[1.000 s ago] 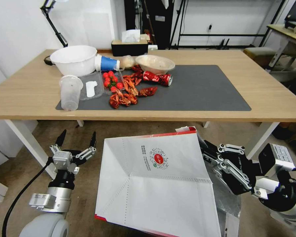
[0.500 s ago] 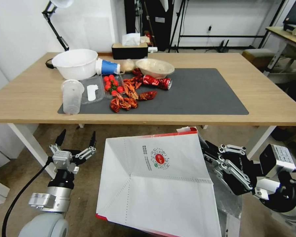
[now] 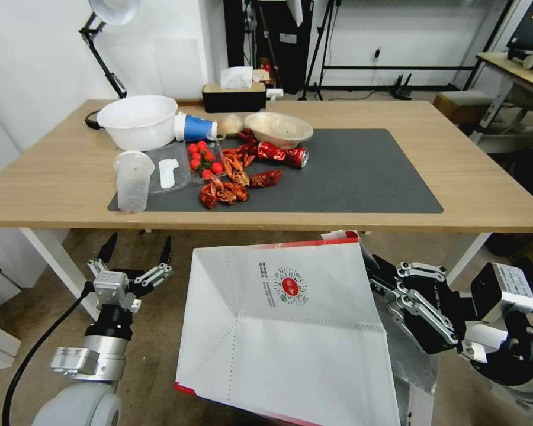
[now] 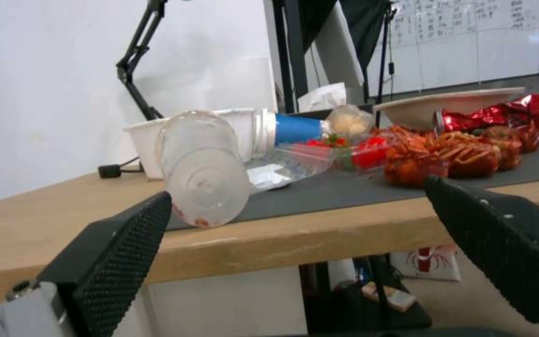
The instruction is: Pick up the food delivery bag from the floor and place it on the table.
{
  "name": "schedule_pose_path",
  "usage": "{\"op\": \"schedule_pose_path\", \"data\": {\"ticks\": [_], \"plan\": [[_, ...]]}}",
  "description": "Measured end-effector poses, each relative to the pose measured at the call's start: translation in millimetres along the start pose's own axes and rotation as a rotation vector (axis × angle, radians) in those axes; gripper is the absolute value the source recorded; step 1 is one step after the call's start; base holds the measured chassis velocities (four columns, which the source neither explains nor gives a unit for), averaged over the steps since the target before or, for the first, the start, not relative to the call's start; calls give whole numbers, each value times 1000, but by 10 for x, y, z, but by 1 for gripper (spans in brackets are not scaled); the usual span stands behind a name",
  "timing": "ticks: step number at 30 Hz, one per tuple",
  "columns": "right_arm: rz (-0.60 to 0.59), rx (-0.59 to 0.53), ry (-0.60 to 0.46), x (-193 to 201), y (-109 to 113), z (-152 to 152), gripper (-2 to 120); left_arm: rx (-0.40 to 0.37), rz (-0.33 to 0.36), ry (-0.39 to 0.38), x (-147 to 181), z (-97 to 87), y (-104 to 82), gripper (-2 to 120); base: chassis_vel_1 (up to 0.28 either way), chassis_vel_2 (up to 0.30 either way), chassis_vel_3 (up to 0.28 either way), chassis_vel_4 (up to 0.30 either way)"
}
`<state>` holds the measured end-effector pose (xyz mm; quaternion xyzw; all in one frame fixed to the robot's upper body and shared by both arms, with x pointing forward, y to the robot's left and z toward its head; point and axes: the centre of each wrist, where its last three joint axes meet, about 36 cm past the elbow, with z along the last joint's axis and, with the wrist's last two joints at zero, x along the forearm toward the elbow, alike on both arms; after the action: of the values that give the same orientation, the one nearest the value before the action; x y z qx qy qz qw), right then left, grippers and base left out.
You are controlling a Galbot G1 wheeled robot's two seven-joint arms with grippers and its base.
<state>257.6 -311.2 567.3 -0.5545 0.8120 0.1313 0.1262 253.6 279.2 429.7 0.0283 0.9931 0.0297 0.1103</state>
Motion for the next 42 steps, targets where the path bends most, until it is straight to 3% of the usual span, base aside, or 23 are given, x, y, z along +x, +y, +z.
{"op": "schedule_pose_path", "data": {"ticks": [42], "plan": [[-2,4,-11,-25,30,77,0,8,19,14,-12,124,4,100,0,0,0,0]]}}
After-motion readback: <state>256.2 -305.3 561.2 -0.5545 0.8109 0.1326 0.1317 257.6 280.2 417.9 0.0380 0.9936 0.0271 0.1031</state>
